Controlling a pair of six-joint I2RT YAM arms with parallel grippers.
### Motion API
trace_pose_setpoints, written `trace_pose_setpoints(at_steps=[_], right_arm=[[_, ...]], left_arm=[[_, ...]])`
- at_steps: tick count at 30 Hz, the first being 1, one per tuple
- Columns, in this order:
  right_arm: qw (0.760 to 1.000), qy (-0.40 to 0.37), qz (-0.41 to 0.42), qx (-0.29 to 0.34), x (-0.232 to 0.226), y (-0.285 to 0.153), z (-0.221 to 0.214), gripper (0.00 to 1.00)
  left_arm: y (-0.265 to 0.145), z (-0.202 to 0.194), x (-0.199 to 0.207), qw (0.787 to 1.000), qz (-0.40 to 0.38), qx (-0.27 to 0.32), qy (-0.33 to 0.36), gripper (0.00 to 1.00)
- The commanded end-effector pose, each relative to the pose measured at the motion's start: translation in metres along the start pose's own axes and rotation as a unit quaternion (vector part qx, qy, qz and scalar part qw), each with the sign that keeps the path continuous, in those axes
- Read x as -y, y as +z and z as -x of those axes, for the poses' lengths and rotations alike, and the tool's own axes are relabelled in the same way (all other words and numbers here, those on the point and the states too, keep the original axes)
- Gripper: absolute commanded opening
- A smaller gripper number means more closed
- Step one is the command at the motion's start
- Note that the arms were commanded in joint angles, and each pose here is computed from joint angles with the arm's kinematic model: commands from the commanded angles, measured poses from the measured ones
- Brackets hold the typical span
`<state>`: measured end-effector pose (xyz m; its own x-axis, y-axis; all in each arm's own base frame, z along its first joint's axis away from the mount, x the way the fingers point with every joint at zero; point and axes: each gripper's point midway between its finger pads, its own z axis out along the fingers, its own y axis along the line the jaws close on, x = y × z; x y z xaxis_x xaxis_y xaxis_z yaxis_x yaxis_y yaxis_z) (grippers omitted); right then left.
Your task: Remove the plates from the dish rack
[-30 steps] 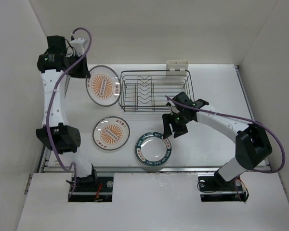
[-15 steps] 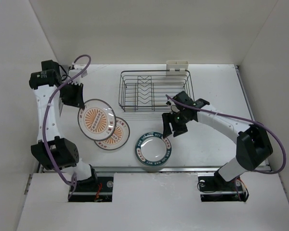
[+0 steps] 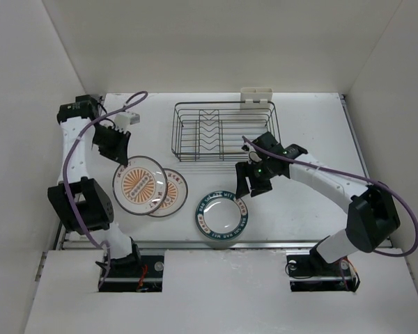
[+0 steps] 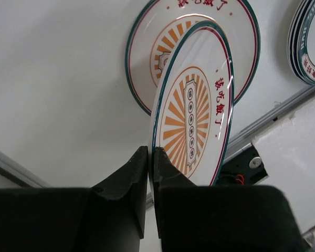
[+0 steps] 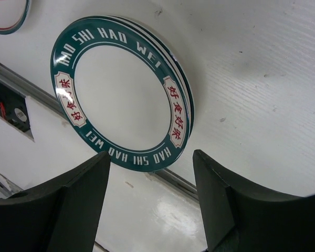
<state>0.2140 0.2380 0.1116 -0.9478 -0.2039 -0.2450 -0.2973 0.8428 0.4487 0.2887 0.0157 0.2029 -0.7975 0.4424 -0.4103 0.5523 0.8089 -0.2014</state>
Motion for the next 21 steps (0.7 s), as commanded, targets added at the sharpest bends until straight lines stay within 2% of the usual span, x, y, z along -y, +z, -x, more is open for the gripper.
trace_pose_setpoints(at_steps=[1, 9, 16, 21], right_arm=[[0.999, -0.012, 0.016, 0.031, -0.012, -0.005, 0.010, 0.70], [0.999, -0.014, 0.013, 0.037, -0.013, -0.006, 0.016, 0.70], [0.999, -0.014, 0.010, 0.039, -0.012, -0.009, 0.015, 0.70], [0.999, -0.012, 0.004, 0.037, -0.010, -0.009, 0.014, 0.70]], left_arm=[[0.008, -0.026, 0.046, 0.992, -0.103, -0.070, -0.033, 0.00], [0.042, -0.017, 0.043, 0.984, -0.143, -0.097, -0.052, 0.00], [0.079, -0.021, 0.030, 0.978, -0.132, -0.116, -0.107, 0.01], [0.090, -0.025, 0.033, 0.975, -0.129, -0.143, -0.107, 0.31]])
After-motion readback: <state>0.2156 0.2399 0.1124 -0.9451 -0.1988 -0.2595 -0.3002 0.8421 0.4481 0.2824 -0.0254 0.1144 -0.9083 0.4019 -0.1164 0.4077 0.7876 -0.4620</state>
